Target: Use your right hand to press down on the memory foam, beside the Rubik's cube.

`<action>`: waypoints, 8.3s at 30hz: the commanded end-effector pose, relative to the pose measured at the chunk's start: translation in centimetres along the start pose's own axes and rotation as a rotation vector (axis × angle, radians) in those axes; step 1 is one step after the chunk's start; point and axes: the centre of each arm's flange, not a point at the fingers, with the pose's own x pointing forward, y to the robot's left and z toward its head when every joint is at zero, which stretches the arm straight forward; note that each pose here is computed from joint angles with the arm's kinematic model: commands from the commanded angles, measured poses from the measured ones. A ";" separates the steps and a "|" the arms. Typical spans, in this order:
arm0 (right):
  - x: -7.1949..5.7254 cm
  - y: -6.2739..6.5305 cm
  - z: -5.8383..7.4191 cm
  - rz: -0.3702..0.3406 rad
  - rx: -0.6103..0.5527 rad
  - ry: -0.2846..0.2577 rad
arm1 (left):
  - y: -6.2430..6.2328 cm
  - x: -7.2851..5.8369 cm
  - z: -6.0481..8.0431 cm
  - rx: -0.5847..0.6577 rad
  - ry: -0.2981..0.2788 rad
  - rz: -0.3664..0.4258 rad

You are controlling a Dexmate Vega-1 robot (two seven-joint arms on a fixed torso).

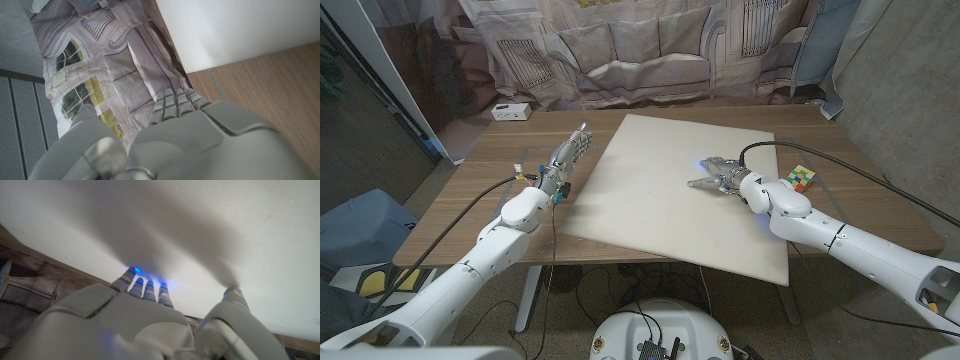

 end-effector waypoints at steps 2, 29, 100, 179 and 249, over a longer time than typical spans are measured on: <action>0.2 0.7 -0.1 0.034 -0.008 0.014 | -0.6 0.4 -0.1 -0.008 0.008 -0.018; 0.5 3.4 -0.7 0.134 0.012 0.021 | -1.2 0.9 0.1 0.002 0.017 -0.037; -1.7 -0.3 0.5 -0.053 -0.002 -0.005 | -1.1 0.3 -0.2 -0.009 0.010 -0.039; -4.8 -4.2 0.9 -0.387 0.333 -0.072 | 0.5 0.7 -0.8 -0.026 -0.002 -0.030; -4.4 -2.8 -5.4 -0.448 1.236 -0.371 | -0.2 3.4 -0.4 -0.018 -0.017 -0.092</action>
